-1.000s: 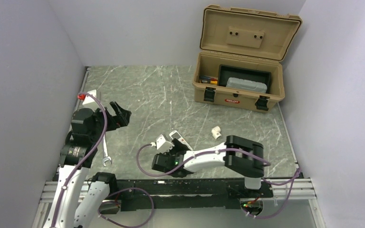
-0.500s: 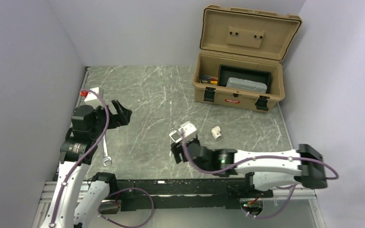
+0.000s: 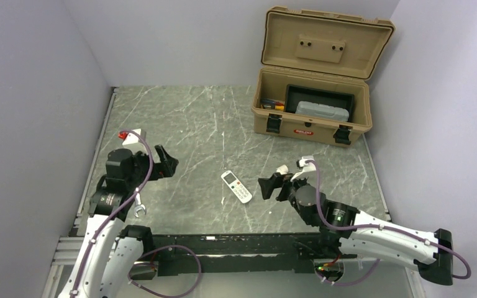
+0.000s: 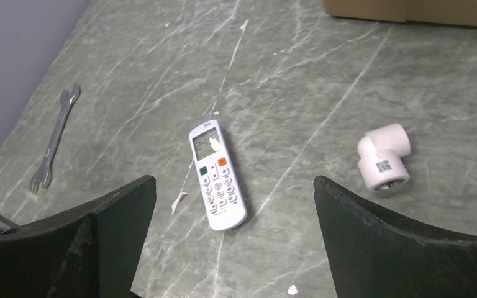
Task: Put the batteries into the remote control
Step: Reset both arms
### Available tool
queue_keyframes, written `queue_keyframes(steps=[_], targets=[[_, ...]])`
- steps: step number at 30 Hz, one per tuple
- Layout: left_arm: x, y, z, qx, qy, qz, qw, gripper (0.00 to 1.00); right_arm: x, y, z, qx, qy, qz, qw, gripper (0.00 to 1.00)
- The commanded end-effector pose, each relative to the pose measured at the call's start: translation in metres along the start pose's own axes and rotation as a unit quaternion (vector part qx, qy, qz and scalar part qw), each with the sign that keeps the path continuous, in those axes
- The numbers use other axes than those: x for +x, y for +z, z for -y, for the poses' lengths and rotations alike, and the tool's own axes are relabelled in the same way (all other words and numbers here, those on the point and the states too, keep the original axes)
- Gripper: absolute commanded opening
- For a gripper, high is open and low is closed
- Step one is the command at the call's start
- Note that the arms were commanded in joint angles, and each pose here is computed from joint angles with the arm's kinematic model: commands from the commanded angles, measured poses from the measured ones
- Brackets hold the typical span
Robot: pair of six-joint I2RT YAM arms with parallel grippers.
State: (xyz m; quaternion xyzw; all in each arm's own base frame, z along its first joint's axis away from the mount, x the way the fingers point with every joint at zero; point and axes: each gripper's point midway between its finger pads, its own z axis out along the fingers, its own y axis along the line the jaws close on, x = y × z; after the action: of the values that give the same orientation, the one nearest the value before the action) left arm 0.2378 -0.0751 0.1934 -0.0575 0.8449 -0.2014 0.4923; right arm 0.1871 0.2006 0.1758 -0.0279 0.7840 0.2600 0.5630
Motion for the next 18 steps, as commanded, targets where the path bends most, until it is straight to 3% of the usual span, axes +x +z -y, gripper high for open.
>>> queue_keyframes(steps=[1,7,18], targets=[[-0.014,0.002,-0.005,-0.019,0.024,0.011,0.999,0.99,0.003,-0.005,0.024,0.043,0.030,0.011,0.999,1.00],[-0.014,0.006,-0.001,-0.008,0.031,0.004,0.999,0.99,0.008,-0.002,0.010,0.005,-0.015,-0.002,1.000,1.00],[-0.018,-0.002,-0.006,-0.022,0.040,0.021,0.999,0.99,0.013,0.013,-0.009,0.006,-0.048,-0.041,0.998,1.00]])
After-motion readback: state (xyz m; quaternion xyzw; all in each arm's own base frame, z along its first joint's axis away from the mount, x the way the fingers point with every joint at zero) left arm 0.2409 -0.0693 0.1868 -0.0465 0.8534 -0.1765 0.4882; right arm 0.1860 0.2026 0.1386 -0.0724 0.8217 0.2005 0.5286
